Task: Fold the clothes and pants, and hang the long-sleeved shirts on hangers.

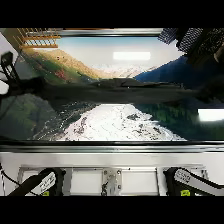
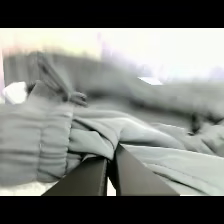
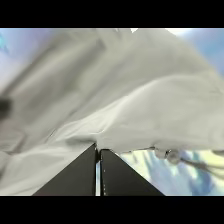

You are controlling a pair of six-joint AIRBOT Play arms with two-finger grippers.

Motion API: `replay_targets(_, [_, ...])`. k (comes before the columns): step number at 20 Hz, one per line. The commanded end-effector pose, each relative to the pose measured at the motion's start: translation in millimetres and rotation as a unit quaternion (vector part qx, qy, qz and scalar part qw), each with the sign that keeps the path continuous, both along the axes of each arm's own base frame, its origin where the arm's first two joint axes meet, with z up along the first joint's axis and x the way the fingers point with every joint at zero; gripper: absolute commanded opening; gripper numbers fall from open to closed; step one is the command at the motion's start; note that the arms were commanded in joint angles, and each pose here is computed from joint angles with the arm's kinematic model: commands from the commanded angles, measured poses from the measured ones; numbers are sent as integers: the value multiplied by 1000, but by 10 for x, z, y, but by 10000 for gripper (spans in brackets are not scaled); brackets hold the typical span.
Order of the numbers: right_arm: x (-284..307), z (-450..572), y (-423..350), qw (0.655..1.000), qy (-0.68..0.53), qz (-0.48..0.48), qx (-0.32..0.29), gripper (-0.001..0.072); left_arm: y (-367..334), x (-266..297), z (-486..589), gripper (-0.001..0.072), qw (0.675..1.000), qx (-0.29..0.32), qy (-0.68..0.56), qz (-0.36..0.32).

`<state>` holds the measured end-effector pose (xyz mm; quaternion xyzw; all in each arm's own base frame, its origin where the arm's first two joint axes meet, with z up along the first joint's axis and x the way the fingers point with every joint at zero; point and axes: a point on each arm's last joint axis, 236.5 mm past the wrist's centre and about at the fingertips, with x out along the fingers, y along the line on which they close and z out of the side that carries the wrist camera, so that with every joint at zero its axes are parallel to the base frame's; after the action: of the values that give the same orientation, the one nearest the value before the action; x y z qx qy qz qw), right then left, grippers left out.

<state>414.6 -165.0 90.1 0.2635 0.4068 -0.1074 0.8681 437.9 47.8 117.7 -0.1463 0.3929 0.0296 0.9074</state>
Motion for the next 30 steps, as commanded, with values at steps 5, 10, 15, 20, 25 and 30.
replay_targets(5, [-771, -301, -34, 988, 122, 23, -92, 16, 169, -600, -371, 11, 994, 81, 72, -19])
replay_targets(10, [-1626, -1305, 183, 962, 261, 45, -71, 17, 83, -1690, -1531, 11, 975, 79, 206, -28])
replay_targets(15, [-1988, -1605, 222, 943, 320, 56, -72, 17, 94, -2209, -1931, 11, 964, 64, 256, -17])
replay_targets(20, [-2109, -1622, 280, 937, 343, 49, -55, 17, 136, -2397, -1904, 11, 958, 65, 278, -27])
replay_targets(25, [-2219, -1622, 309, 930, 364, 33, -42, 18, 152, -2546, -1970, 11, 949, 49, 312, -24])
replay_targets(30, [-2337, -1682, 382, 923, 383, 24, -25, 18, 16, -2719, -2173, 11, 924, 25, 377, -52])
